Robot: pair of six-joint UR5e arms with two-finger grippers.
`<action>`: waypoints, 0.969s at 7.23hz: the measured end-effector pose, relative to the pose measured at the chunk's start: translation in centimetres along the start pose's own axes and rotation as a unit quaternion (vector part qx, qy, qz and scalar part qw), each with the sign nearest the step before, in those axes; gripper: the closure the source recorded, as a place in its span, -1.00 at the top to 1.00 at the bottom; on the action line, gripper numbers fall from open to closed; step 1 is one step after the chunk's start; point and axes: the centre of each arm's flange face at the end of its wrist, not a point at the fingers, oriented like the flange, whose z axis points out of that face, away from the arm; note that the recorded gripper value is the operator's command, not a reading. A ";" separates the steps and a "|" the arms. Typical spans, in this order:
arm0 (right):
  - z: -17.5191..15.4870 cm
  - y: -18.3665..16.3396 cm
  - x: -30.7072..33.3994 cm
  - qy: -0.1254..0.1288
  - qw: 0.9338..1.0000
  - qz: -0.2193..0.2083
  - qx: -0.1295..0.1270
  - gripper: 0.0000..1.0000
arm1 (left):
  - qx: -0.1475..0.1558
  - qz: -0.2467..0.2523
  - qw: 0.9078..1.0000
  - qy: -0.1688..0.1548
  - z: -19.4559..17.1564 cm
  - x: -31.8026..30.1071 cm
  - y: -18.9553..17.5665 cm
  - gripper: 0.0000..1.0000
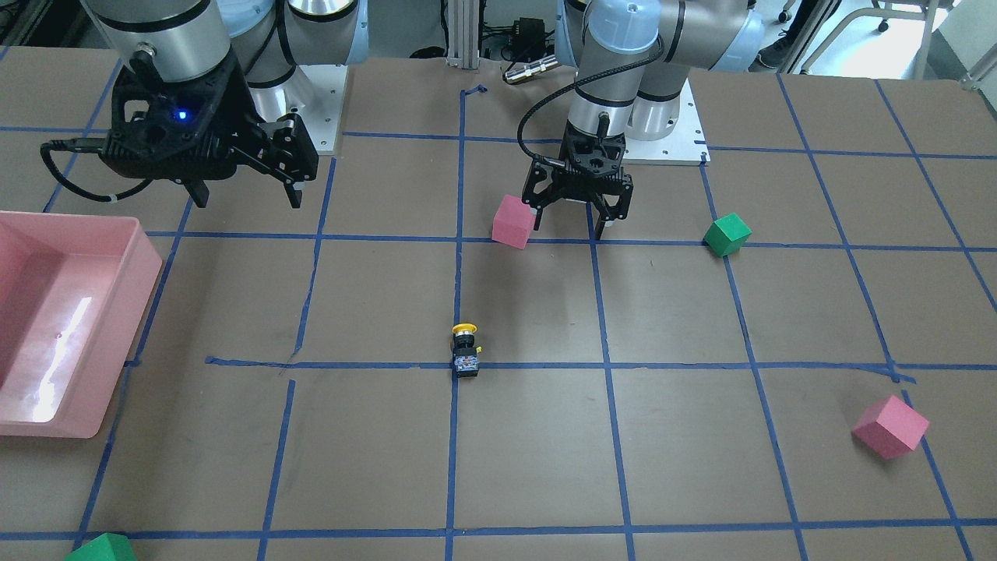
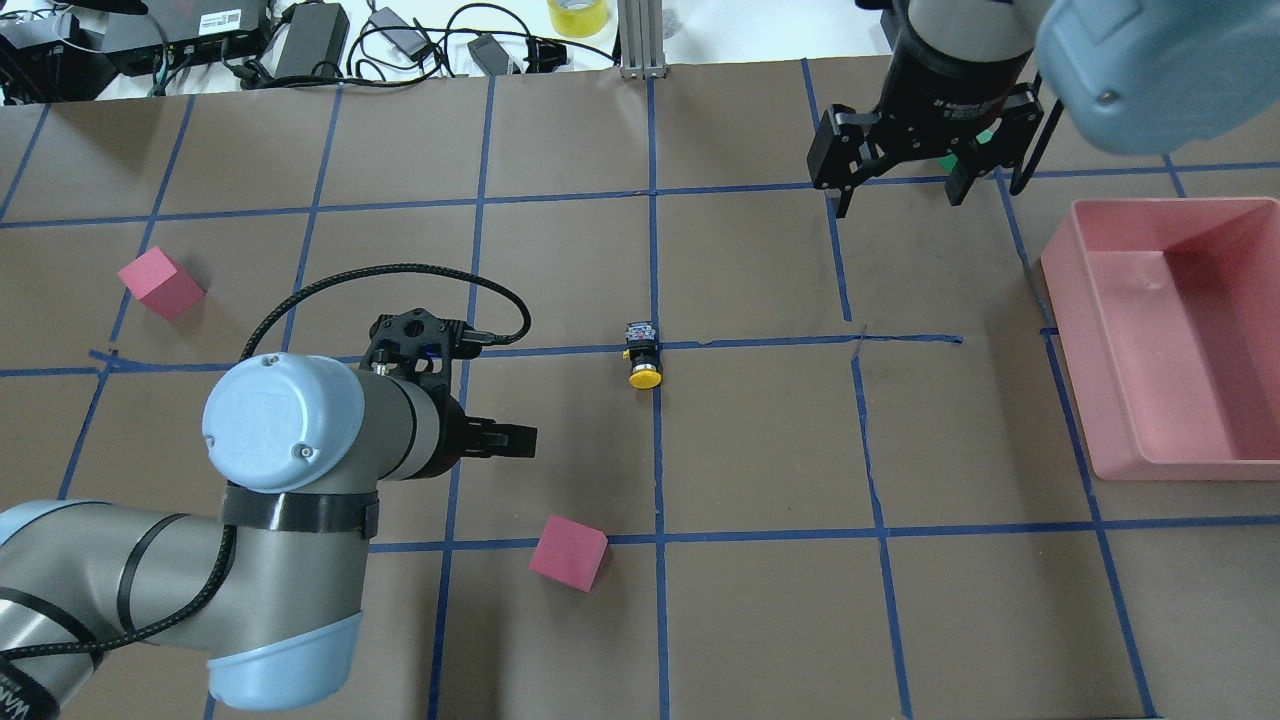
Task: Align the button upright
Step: 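Raise the right gripper back to rest while the left gripper moves toward the button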
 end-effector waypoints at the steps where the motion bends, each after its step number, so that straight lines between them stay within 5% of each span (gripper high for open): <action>1: -0.4 0.1 0.0 -0.002 1.000 0.030 0.000 1.00 | 0.010 -0.009 1.000 0.007 0.5 1.3 0.2 1.00; 7: 0.2 0.1 0.5 0.014 0.999 0.045 -0.013 1.00 | 0.074 -0.014 0.997 0.029 4.6 6.5 0.5 0.96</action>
